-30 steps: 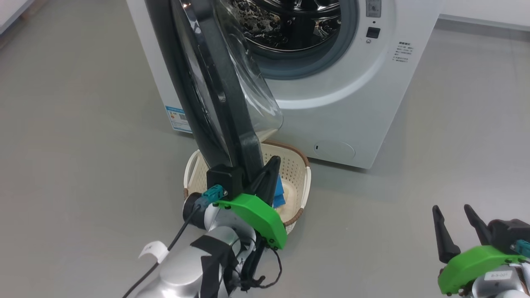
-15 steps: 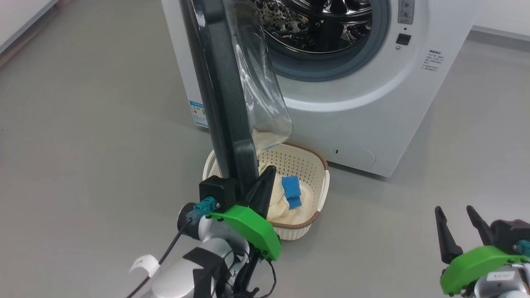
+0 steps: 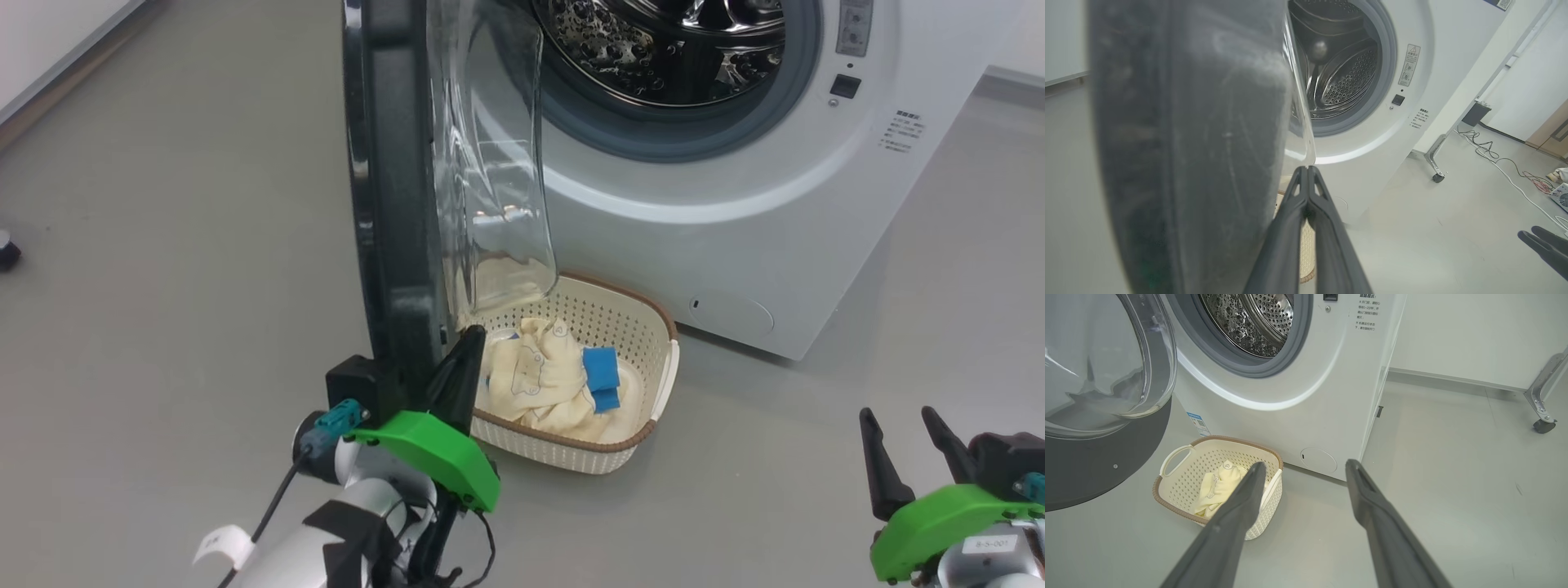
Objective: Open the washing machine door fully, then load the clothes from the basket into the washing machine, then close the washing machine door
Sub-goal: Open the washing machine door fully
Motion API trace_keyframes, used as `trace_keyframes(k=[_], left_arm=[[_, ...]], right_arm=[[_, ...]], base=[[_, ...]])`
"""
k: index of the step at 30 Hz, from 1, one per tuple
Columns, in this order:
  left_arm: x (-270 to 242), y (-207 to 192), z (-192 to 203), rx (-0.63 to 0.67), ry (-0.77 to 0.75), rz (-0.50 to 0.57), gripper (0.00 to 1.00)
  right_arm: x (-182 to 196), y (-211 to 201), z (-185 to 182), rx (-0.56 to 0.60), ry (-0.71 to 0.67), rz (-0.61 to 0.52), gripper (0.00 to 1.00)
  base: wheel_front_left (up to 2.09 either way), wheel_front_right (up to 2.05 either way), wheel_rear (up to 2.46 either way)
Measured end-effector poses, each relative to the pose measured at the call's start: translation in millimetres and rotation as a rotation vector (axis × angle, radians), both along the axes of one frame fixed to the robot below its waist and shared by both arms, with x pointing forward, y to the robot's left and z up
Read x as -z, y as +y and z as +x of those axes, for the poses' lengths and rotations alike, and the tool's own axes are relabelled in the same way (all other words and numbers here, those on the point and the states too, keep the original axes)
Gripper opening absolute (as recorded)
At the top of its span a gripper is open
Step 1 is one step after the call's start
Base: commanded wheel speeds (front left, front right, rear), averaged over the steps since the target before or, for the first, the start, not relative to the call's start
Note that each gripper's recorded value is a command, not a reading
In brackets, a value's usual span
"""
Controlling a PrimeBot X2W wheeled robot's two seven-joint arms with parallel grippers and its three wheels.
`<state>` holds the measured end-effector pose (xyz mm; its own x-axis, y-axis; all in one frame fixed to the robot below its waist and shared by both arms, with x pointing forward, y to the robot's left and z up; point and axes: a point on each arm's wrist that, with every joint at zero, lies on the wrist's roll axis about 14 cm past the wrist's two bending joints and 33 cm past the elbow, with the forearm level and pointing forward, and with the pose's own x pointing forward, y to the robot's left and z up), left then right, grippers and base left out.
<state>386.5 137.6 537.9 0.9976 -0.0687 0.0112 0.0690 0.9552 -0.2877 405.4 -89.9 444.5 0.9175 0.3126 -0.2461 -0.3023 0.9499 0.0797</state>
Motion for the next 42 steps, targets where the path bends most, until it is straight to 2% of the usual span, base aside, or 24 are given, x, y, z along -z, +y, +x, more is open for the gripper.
trace_keyframes(k=[13, 30, 42], left_arm=[[12, 86, -15, -0.214, 0.024, 0.004, 0.00], [28, 187, -25, -0.477, 0.076, 0.038, 0.00], [40, 238, -14, -0.617, 0.122, 0.081, 0.00]], right_arm=[[3, 0, 1, 0.000, 0.009, 0.003, 1.00], [21, -25, -1, 0.075, 0.066, 0.012, 1.00], [30, -39, 8, 0.119, 0.083, 0.006, 1.00]], base=[[0.00, 0.00, 0.00], [0.00, 0.00, 0.00], [0.00, 0.00, 0.00]])
